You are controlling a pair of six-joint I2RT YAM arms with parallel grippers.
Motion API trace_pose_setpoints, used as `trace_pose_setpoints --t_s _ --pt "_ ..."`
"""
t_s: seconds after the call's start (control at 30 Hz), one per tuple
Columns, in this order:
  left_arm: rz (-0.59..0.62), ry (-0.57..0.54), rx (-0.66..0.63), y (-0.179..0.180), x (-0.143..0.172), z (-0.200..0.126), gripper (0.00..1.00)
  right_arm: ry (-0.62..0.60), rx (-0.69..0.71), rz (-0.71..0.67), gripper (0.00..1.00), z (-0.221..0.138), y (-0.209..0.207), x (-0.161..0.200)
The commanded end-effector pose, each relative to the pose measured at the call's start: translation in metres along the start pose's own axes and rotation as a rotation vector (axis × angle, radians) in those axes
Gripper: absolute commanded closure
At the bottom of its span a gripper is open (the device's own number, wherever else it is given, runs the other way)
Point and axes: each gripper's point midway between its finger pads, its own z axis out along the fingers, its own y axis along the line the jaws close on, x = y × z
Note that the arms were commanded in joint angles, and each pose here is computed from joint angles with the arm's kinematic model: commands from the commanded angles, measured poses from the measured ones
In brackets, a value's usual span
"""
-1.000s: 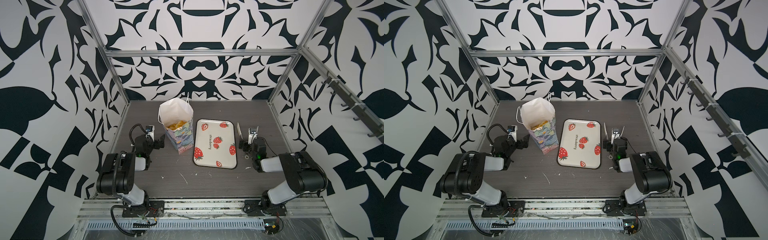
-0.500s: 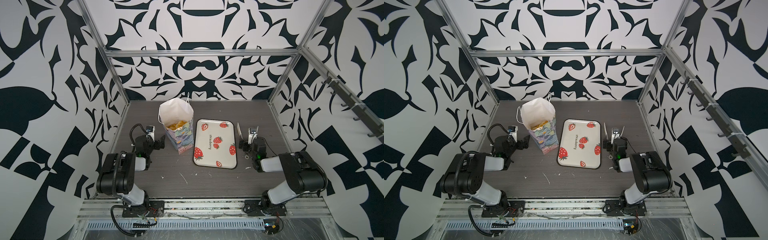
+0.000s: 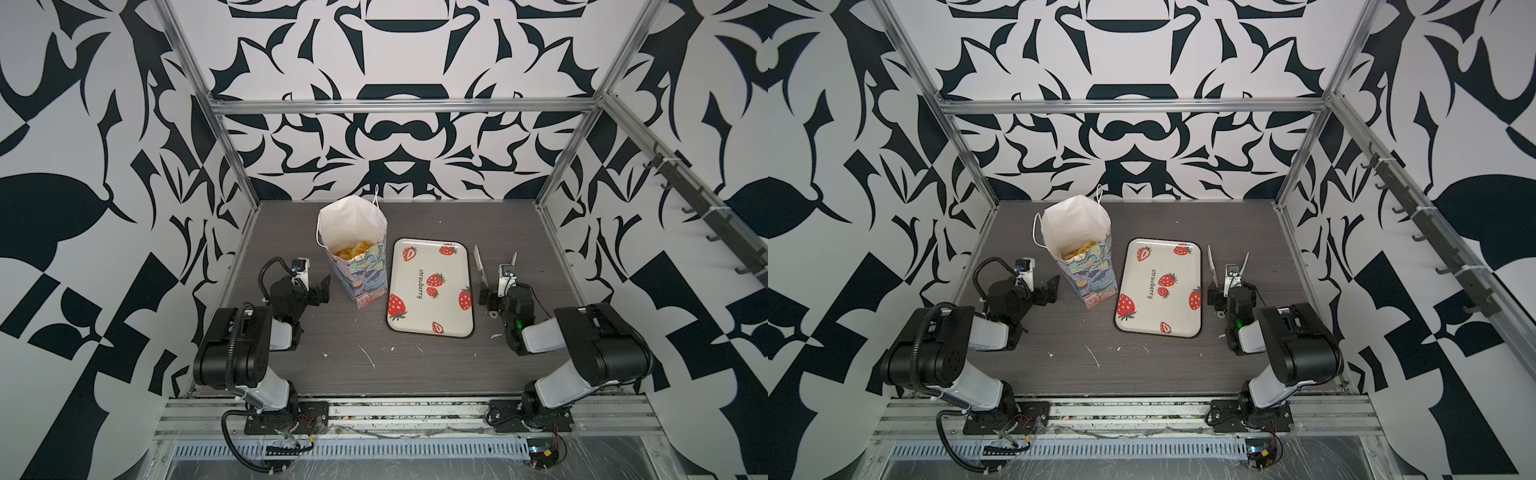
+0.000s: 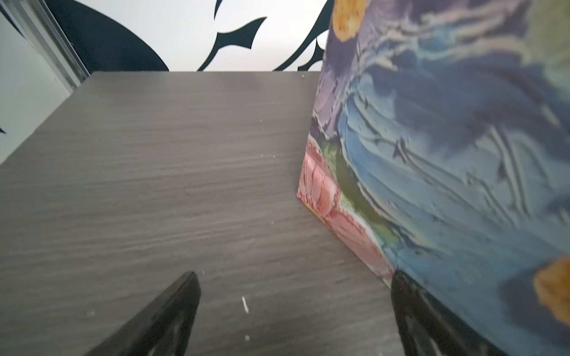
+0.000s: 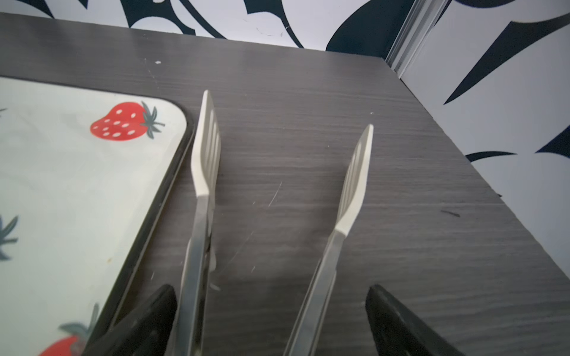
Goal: Pack bread into a paper bag
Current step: Reset both arms
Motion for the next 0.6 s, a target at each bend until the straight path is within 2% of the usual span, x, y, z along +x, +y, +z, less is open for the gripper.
trace_pose_setpoints --t_s 0.0,0.07,0.13,0.2,0.23,0.3,0.37,0.47,0.57 --pt "0.029 -0.061 0.054 -0.012 -0.006 -0.01 0.01 -0.049 -0.071 -0.014 0.01 -0.005 0.011 -0.014" --pt "0.036 -0.091 0.038 -0.01 -0.006 -0.014 0.01 -0.106 -0.106 -0.023 0.01 -0.014 0.016 -0.015" --pt "0.012 -0.054 -0.002 -0.002 -0.004 -0.009 0.01 -0.118 -0.061 -0.005 0.01 -0.011 0.009 -0.019" --pt "-0.019 0.019 -0.023 0.004 0.0 0.002 0.01 -0.048 0.056 0.027 0.01 0.0 -0.01 -0.019" --pt "-0.017 0.03 -0.008 0.002 -0.001 0.004 0.01 -0.018 0.069 0.03 0.01 0.004 -0.012 -0.018" --pt "0.017 -0.003 0.054 -0.01 -0.003 -0.002 0.01 -0.023 -0.03 -0.004 0.01 0.002 0.005 -0.014" --pt "0.016 -0.045 0.019 -0.005 -0.005 -0.006 0.01 -0.077 -0.083 -0.02 0.01 -0.009 0.013 -0.015" --pt "-0.009 -0.009 -0.014 0.002 -0.001 -0.003 0.01 -0.084 -0.068 -0.012 0.01 -0.006 0.011 -0.018" --pt "-0.011 -0.003 -0.016 0.003 -0.003 0.0 0.01 -0.015 -0.021 -0.002 0.01 0.003 0.004 -0.016"
